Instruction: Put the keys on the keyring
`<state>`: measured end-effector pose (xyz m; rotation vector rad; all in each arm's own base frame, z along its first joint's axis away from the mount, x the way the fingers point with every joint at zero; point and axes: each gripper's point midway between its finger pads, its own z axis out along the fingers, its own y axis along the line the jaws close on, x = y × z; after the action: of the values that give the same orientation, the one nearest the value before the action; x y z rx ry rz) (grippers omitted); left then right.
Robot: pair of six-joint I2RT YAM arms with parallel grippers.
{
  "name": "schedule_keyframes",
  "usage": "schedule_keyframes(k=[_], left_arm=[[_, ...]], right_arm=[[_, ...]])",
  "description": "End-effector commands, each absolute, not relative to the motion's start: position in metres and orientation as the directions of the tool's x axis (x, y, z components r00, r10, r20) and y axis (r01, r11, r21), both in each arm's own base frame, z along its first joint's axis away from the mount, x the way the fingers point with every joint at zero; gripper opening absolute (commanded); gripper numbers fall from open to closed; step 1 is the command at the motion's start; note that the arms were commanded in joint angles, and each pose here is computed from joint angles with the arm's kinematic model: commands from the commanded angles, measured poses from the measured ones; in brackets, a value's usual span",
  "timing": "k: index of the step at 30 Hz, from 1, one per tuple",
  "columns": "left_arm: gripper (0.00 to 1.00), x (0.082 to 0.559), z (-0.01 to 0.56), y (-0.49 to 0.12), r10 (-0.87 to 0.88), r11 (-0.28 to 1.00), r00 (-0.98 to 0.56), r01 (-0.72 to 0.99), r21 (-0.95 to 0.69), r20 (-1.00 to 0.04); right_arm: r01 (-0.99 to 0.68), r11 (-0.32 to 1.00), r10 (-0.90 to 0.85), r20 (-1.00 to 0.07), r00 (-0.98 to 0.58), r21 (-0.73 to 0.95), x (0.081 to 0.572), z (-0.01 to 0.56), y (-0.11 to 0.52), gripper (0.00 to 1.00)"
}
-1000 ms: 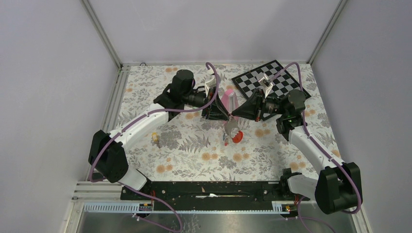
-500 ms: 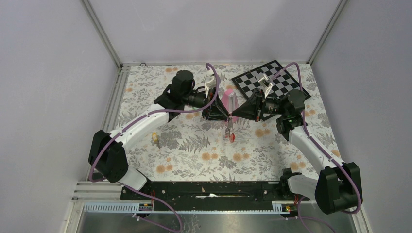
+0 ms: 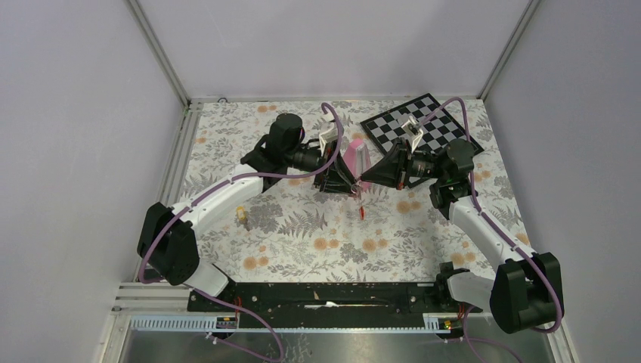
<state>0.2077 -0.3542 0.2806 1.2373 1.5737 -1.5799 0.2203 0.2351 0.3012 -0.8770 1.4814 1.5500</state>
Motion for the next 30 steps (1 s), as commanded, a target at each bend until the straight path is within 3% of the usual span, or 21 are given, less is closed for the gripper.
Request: schedule_keyframes(k=[1, 18, 26, 30], left_arm=[[0.45, 0.202, 0.299, -0.353, 0.162, -0.171, -0.327, 0.920, -0.353, -0.931], [0.40, 0.209, 0.310, -0.365, 0.152, -0.161, -0.335, 0.920, -0.358, -0.930], [0.28, 0.210, 0.311, -0.369, 0.152, -0.167, -0.340, 0.917, -0.363, -0.928], [0.17, 0.209, 0.311, -0.368, 0.151, -0.169, -0.338, 0.917, -0.361, -0.929]], right_arm=[[-0.923, 0.014, 0.104, -0.919, -0.380, 0.383, 0.223, 0.310, 0.234, 0.00], [-0.919, 0.028, 0.094, -0.916, -0.389, 0.393, 0.225, 0.300, 0.234, 0.00], [-0.918, 0.029, 0.092, -0.916, -0.391, 0.395, 0.224, 0.299, 0.234, 0.00], [-0.918, 0.031, 0.091, -0.916, -0.392, 0.396, 0.224, 0.297, 0.234, 0.00]])
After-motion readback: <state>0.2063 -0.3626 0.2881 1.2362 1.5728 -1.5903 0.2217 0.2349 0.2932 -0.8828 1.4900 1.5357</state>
